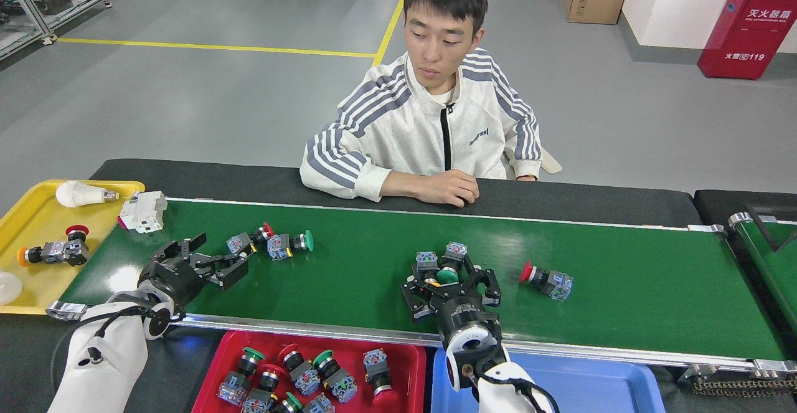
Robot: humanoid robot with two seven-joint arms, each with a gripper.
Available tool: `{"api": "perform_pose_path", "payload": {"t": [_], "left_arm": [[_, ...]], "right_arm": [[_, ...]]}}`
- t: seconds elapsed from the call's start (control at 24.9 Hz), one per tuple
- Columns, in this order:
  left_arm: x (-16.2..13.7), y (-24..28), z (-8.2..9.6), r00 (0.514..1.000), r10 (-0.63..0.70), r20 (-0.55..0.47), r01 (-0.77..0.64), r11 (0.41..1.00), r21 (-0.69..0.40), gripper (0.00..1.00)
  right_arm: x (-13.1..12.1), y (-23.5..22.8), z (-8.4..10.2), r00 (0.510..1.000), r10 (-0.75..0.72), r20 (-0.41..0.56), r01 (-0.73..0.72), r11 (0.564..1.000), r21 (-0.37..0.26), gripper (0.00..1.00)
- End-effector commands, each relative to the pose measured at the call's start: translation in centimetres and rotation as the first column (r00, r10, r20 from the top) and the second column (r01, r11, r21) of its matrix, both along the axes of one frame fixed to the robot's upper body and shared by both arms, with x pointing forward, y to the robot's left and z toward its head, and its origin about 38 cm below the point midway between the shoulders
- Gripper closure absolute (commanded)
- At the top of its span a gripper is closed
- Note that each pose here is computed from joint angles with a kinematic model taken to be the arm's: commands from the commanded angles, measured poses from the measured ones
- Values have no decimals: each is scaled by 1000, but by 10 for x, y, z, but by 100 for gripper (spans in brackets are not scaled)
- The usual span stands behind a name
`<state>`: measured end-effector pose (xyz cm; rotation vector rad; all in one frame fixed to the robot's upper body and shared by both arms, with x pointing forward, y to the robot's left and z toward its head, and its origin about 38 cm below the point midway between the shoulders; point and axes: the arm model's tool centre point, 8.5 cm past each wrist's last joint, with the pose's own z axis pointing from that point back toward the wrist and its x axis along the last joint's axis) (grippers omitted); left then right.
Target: Pick switch part from conveyor to tray
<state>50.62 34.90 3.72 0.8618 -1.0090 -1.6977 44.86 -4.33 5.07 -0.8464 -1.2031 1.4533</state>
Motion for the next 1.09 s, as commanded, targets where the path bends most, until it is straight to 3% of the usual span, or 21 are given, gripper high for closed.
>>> {"api": "perform_pose_path", "payload": {"t": [0.0, 0.08, 0.16, 0.2, 0.36, 0.56, 0.72, 0.84, 0.88, 0.96, 1.04], "left_arm": [[8, 5, 11, 999, 29, 46, -29, 1000, 8, 0], [9, 8, 11, 996, 64, 59, -65, 998, 16, 1], [10, 7, 12, 994, 81, 66, -82, 996, 17, 5], [11, 4, 11, 994, 83, 67, -84, 996, 13, 8], [14, 0, 9, 985, 151, 87, -153, 988, 20, 24], [6, -1, -3, 979, 190, 71, -189, 982, -15, 47], [-8, 7, -17, 975, 215, 48, -211, 974, -79, 68], [-16, -3, -16, 985, 142, 102, -127, 982, -138, 80], [-17, -6, -14, 987, 112, 119, -93, 984, -154, 81], [-26, -13, -5, 988, 1, 154, 28, 981, -192, 82], [-42, -27, -1, 973, -143, 180, 182, 958, -223, 82]], "right_arm": [[3, 13, 11, 997, 75, 29, -75, 997, 17, 62], [1, 16, 4, 992, 122, 13, -122, 992, 11, 66], [0, 17, 4, 992, 128, 11, -128, 992, 21, 84], [0, 17, 4, 991, 130, 13, -130, 991, 21, 88], [-1, 21, 7, 986, 163, 24, -164, 986, 29, 92], [-5, 30, 39, 971, 208, 114, -217, 974, 65, 92], [-42, 52, 57, 918, 348, 190, -372, 922, 111, 92], [-95, 76, 61, 846, 484, 224, -518, 845, 131, 90], [-111, 83, 59, 820, 525, 230, -560, 819, 127, 82], [-143, 90, 46, 770, 601, 213, -626, 776, 74, 0], [-153, 88, 37, 768, 611, 195, -633, 770, 78, 0]]}}
